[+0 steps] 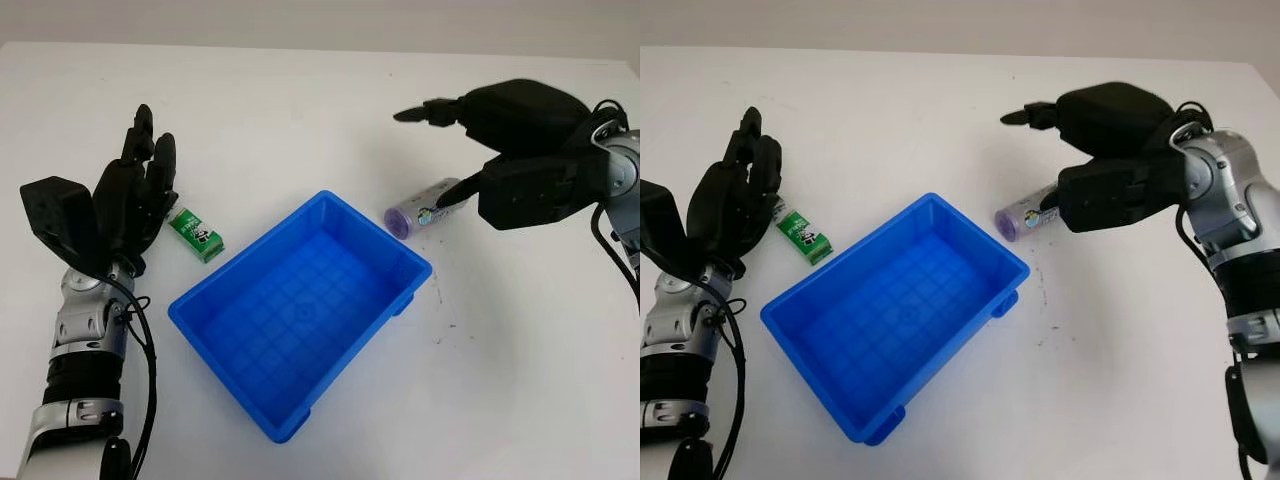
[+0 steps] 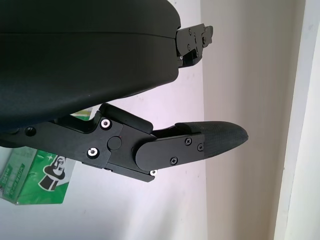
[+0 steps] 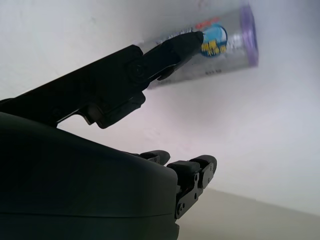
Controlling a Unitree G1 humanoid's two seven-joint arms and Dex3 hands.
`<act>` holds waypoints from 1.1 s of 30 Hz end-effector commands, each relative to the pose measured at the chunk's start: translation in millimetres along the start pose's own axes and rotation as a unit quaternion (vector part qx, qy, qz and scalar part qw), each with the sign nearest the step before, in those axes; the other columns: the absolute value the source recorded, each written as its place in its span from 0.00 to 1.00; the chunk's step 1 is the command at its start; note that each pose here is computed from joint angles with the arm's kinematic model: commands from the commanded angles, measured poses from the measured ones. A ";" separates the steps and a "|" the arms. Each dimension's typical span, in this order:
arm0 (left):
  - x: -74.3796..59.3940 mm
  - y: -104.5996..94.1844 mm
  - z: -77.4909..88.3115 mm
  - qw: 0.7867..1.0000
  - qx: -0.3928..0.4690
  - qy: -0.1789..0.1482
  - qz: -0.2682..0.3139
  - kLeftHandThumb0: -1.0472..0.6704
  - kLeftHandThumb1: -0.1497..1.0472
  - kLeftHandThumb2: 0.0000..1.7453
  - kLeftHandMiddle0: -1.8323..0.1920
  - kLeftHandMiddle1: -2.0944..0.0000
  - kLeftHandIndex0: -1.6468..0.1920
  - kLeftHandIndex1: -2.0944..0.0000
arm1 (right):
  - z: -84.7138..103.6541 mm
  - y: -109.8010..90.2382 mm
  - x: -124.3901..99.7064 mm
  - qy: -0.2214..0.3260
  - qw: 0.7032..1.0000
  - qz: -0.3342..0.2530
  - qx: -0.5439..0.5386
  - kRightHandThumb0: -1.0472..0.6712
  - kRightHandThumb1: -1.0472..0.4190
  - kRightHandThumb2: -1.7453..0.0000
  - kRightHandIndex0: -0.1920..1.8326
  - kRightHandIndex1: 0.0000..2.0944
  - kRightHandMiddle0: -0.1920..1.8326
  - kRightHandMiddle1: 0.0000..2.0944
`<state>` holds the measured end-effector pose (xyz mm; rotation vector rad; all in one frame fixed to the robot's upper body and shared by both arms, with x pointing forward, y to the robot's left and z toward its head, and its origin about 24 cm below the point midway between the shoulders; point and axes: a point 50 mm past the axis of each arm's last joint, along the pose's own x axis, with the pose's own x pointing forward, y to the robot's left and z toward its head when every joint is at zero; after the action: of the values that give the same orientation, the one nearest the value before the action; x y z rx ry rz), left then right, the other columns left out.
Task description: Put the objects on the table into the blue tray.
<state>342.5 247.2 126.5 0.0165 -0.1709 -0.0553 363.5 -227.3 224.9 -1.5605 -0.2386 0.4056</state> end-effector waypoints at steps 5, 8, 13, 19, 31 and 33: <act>1.2 2.0 5.7 1.000 0.007 -0.009 -0.003 0.19 1.00 0.32 1.00 1.00 1.00 1.00 | -3.2 11.9 1.1 -0.004 1.000 0.023 0.007 0.33 0.17 0.97 0.24 0.04 0.25 0.04; 1.7 1.8 5.4 1.000 0.008 -0.009 -0.002 0.19 1.00 0.32 1.00 1.00 1.00 1.00 | -3.5 19.5 1.8 -0.001 0.999 0.047 0.004 0.32 0.15 0.96 0.24 0.03 0.25 0.03; 2.9 1.1 4.2 1.000 0.011 -0.008 -0.002 0.19 1.00 0.32 1.00 1.00 1.00 1.00 | -1.8 38.5 4.3 0.001 0.998 0.059 0.003 0.35 0.14 0.96 0.28 0.05 0.29 0.04; 2.3 1.3 4.3 1.000 0.009 -0.009 -0.004 0.19 1.00 0.31 1.00 1.00 1.00 1.00 | -1.5 61.8 7.2 -0.020 0.997 0.042 -0.055 0.38 0.08 0.97 0.36 0.30 0.36 0.24; 2.0 1.7 2.3 1.000 0.001 -0.007 0.000 0.18 1.00 0.30 1.00 1.00 1.00 1.00 | -5.5 69.6 9.4 -0.047 0.992 -0.064 -0.103 0.31 0.00 0.92 0.58 1.00 0.42 1.00; 2.6 1.2 1.6 1.000 0.002 -0.005 0.000 0.18 1.00 0.30 1.00 1.00 1.00 1.00 | -7.5 65.3 9.4 -0.044 0.991 -0.080 -0.099 0.33 0.00 0.92 0.57 1.00 0.43 1.00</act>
<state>342.9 247.6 123.1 0.0180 -0.1600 -0.0565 366.8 -233.8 155.4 -1.7059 -0.4657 0.3422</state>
